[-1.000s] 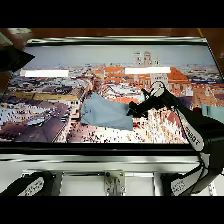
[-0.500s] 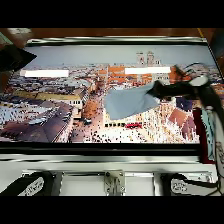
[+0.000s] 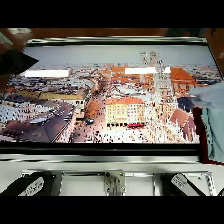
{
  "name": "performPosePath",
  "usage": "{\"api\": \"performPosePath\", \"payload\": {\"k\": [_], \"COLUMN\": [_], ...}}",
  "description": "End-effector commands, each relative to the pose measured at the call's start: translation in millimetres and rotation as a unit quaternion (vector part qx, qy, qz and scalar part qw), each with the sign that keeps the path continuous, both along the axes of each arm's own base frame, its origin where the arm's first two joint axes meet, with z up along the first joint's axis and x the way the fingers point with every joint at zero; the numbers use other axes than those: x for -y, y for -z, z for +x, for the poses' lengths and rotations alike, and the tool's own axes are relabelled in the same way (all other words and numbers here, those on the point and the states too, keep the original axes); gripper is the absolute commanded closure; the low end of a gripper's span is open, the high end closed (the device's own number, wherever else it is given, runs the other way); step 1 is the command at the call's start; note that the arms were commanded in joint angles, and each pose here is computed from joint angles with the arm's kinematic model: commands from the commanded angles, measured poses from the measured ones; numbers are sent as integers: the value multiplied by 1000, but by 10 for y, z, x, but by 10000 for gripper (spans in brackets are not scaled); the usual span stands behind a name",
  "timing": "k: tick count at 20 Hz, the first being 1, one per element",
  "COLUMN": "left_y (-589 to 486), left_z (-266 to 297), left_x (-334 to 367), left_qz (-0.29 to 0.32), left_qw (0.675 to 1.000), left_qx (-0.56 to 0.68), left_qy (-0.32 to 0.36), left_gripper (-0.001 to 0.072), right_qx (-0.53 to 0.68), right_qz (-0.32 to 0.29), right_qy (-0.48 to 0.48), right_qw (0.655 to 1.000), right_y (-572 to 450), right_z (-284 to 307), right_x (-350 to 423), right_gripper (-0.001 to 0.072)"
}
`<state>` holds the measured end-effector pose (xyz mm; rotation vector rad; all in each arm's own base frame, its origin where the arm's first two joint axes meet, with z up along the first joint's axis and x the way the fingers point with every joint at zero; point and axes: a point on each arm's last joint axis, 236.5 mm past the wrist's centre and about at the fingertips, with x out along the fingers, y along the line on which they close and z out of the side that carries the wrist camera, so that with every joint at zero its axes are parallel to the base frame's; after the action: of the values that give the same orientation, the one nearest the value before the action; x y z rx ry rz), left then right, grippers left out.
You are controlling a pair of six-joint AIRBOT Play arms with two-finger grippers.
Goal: Fold the shirts.
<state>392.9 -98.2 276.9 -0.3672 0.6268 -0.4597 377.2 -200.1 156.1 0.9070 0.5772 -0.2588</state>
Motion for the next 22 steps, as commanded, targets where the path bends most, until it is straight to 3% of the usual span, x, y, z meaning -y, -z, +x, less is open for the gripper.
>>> {"api": "performPosePath", "payload": {"k": [1,4,8,12,15,18,20,21,22], "left_y": [146,234,188,177,178,177,179,180,177], "left_z": [-230,-391,-322,-308,-306,-305,-305,-306,-305], "left_x": [85,132,112,110,109,109,109,109,109], "left_qz": [21,24,8,-1,-1,-1,-1,-1,-1], "left_qw": [998,995,997,997,997,997,997,997,997], "left_qx": [-37,-69,-66,-69,-69,-69,-69,-69,-69], "left_qy": [42,62,41,33,32,32,32,32,32], "left_gripper": [668,668,669,668,669,668,668,668,668], "right_qx": [-63,-130,-178,-266,-355,-421,-445,-451,-454], "right_qz": [-66,-103,-51,-55,-2,66,69,56,42], "right_qy": [107,136,107,93,117,84,84,88,91], "right_qw": [990,977,977,958,928,901,889,887,885], "right_y": [139,378,761,1001,1297,1670,1855,1887,1884], "right_z": [-706,-1238,-1565,-1923,-2342,-2645,-2781,-2818,-2844], "right_x": [850,1262,1267,1237,1071,654,596,647,709], "right_gripper": [645,645,645,645,644,644,623,423,120]}}
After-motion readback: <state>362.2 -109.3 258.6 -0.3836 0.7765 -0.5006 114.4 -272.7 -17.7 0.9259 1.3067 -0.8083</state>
